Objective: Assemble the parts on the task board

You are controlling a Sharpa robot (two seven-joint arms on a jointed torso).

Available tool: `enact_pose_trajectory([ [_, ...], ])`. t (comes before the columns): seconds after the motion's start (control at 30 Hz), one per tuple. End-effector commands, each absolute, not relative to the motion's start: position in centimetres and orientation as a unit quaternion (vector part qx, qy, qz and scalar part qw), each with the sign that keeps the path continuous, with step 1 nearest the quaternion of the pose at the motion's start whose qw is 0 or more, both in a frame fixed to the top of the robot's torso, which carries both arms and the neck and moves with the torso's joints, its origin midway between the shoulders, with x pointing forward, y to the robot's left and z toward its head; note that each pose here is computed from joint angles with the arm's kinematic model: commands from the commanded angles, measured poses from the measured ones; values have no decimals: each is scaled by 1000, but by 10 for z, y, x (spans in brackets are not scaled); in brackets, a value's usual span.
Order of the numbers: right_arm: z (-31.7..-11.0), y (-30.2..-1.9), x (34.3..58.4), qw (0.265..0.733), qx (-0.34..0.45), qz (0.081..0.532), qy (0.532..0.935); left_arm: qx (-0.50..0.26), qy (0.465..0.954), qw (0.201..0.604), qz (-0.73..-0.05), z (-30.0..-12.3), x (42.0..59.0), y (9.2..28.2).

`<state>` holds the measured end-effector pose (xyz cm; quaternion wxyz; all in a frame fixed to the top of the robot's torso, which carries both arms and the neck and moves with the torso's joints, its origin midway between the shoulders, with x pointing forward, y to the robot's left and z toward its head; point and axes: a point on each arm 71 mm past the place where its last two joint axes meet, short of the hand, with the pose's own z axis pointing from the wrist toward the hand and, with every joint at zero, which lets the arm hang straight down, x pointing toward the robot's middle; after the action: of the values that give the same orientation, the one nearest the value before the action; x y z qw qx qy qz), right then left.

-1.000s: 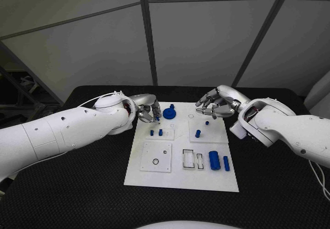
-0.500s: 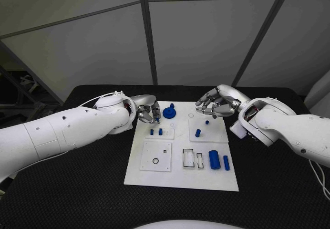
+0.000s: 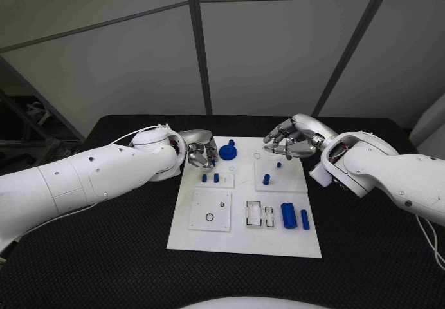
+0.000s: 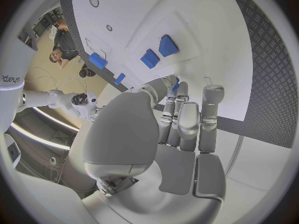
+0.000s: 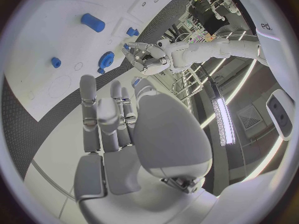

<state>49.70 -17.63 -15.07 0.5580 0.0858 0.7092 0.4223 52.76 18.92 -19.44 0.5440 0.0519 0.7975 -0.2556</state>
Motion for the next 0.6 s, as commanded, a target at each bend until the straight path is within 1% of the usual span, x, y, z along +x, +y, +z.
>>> enact_pose_trajectory([
  [0.03, -149, -175, 497, 560, 83, 425, 706, 55, 804, 533, -256, -196, 527, 187],
  [0.6, -149, -175, 497, 559, 83, 425, 707, 54, 808, 526, -261, -198, 527, 186],
])
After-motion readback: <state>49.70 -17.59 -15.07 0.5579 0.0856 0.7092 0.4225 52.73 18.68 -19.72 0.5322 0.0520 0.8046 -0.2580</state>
